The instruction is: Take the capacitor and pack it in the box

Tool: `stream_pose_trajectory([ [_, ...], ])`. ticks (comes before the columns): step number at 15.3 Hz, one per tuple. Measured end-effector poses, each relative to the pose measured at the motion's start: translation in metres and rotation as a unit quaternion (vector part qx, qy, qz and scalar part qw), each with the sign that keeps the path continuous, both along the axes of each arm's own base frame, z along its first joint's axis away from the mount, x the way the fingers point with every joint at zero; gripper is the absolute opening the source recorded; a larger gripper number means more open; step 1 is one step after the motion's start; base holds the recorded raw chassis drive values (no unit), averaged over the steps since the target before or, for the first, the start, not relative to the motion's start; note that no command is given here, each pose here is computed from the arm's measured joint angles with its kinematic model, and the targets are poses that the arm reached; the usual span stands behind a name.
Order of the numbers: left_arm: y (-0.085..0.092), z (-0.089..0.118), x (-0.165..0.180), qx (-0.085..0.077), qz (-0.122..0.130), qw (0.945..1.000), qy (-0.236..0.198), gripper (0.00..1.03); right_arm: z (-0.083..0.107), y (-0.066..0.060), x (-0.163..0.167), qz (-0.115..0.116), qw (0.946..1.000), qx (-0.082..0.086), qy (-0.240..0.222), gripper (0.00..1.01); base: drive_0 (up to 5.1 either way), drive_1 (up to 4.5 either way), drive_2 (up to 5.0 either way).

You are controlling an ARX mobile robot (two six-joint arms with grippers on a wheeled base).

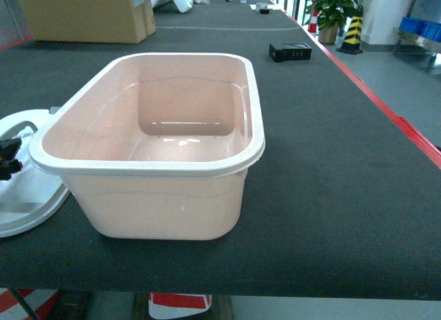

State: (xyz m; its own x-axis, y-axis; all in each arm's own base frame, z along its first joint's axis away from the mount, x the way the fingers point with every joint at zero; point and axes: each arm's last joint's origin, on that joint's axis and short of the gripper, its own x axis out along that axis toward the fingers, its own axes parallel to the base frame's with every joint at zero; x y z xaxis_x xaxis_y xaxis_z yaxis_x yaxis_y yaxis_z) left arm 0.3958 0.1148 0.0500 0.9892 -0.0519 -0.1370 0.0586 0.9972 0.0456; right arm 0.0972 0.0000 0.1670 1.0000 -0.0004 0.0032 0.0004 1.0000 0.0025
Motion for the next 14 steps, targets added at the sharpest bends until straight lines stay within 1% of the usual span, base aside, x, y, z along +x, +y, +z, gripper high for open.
stream_pose_trajectory([
  [1,0.001,0.0,0.0,0.001,0.001,1.0,-0.001,0.26,0.0,0.0,0.0,0.0,1.0,0.0,0.0,0.98,0.0,0.0,0.0],
  [2,0.003,0.001,-0.001,-0.001,0.004,1.0,-0.002,0.1,0.0,0.0,0.0,0.0,1.0,0.0,0.0,0.98,0.0,0.0,0.0],
  [3,0.002,0.003,-0.004,-0.006,0.005,1.0,0.002,0.02,0.0,0.0,0.0,0.0,1.0,0.0,0.0,0.98,0.0,0.0,0.0],
  [4,0.002,0.008,-0.007,-0.009,0.005,0.9999,0.005,0.02,0.0,0.0,0.0,0.0,1.0,0.0,0.0,0.98,0.0,0.0,0.0],
  [6,0.005,0.029,-0.009,-0.013,0.011,0.9998,-0.011,0.02,0.0,0.0,0.0,0.0,1.0,0.0,0.0,0.98,0.0,0.0,0.0],
  [7,0.01,0.044,-0.012,-0.019,0.023,0.9995,-0.014,0.02,0.0,0.0,0.0,0.0,1.0,0.0,0.0,0.98,0.0,0.0,0.0],
  [8,0.016,0.06,-0.016,-0.017,0.04,0.9989,-0.019,0.02,0.0,0.0,0.0,0.0,1.0,0.0,0.0,0.98,0.0,0.0,0.0],
  [9,0.02,0.089,-0.021,-0.012,0.065,0.9974,-0.027,0.02,0.0,0.0,0.0,0.0,1.0,0.0,0.0,0.98,0.0,0.0,0.0],
  [10,0.02,0.124,-0.026,-0.003,0.088,0.9953,-0.041,0.02,0.0,0.0,0.0,0.0,1.0,0.0,0.0,0.98,0.0,0.0,0.0],
  [11,0.013,0.15,-0.028,0.0,0.095,0.9942,-0.051,0.02,0.0,0.0,0.0,0.0,1.0,0.0,0.0,0.98,0.0,0.0,0.0],
  [12,-0.003,0.175,-0.032,0.0,0.094,0.9939,-0.058,0.02,0.0,0.0,0.0,0.0,1.0,0.0,0.0,0.98,0.0,0.0,0.0],
  [13,-0.037,0.202,-0.038,-0.012,0.075,0.9952,-0.062,0.02,0.0,0.0,0.0,0.0,1.0,0.0,0.0,0.98,0.0,0.0,0.0],
  [14,-0.063,0.213,-0.045,-0.024,0.062,0.9958,-0.063,0.02,0.0,0.0,0.0,0.0,1.0,0.0,0.0,0.98,0.0,0.0,0.0],
])
